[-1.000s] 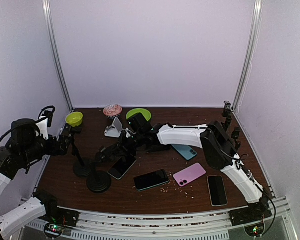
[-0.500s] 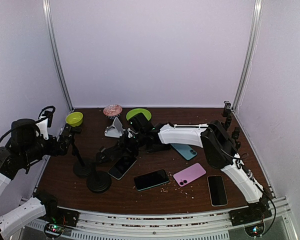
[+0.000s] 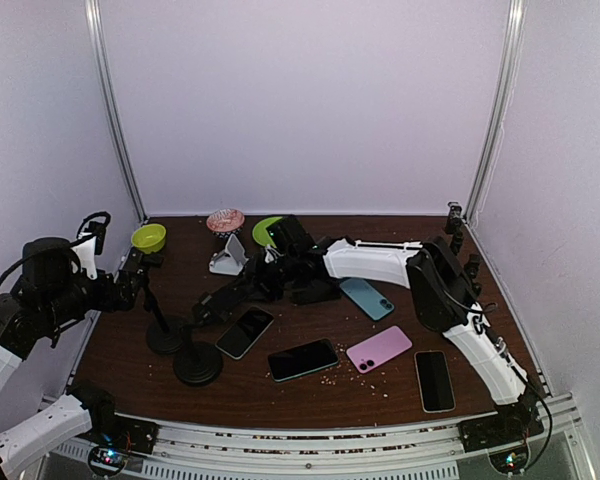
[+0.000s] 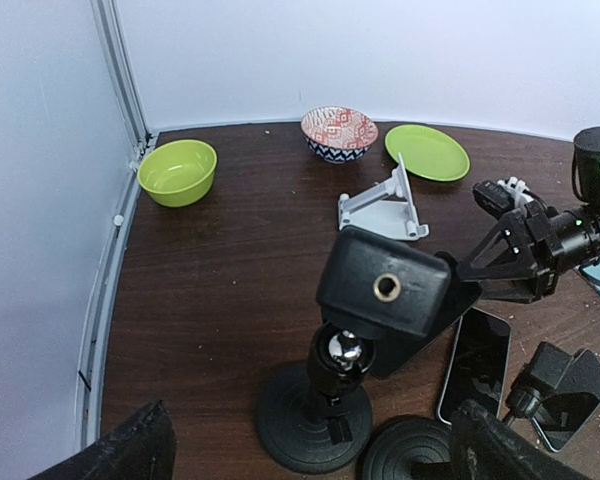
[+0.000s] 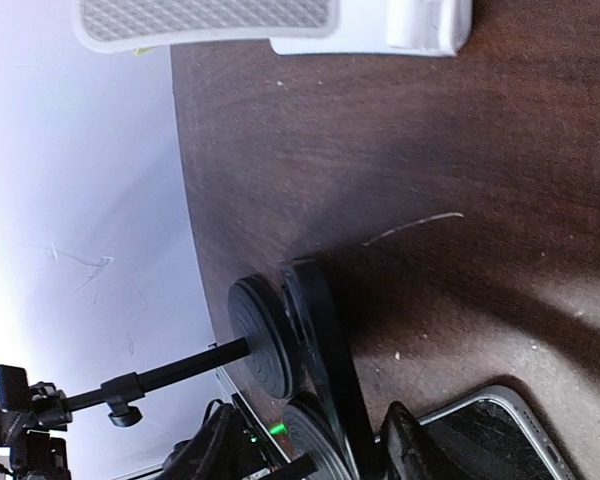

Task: Remove the phone from the phone stand

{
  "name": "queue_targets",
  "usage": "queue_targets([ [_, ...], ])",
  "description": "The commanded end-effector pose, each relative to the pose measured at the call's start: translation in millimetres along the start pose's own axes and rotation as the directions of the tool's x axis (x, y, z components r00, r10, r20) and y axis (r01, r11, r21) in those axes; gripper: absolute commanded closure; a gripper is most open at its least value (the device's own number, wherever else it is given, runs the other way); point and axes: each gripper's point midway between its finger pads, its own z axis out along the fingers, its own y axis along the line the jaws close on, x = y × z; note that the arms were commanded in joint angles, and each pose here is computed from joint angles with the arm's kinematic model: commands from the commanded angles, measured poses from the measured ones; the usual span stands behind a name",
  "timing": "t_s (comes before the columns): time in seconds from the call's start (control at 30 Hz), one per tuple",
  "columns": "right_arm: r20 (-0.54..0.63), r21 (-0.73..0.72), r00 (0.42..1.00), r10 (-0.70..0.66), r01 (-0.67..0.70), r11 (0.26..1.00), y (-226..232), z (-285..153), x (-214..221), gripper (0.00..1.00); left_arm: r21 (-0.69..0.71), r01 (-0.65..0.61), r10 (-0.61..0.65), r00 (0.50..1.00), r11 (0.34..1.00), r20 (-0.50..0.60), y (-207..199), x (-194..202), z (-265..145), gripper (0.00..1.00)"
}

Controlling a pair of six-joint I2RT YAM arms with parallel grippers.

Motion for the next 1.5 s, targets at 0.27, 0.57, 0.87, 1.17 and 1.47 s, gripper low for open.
queue_targets([
  [0.27,0.081,-0.016,0.996,-0.032,0.034,0.999,18.2,-20.5,-28.3,0.52,0.001,-0.006,0.006,1.000,1.000,0.029,-0.2,-8.7,-1.6,0.02],
  [0.57,0.130,0.012,0.989,-0.064,0.063,0.998,23.8,-48.7,-43.7,0.52,0.000,-0.005,0.005,1.000,1.000,0.030,0.0,-8.7,-1.6,0.02],
  [0.87,0.193,0.120,0.949,-0.249,0.229,0.966,54.2,-108.4,-44.3,0.51,-0.010,-0.015,0.015,1.000,1.000,0.027,1.6,-7.9,-1.1,0.02],
  [1.17,0.306,0.354,0.733,-0.608,0.505,0.787,102.3,-239.1,-25.1,0.50,-0.113,0.029,-0.017,0.995,0.993,0.102,18.6,-21.0,2.5,0.02],
  [1.47,0.324,0.639,0.457,-0.828,0.540,0.548,85.1,-370.7,1.5,0.50,-0.286,0.012,0.045,0.980,0.958,0.194,37.4,-55.8,33.0,0.02],
])
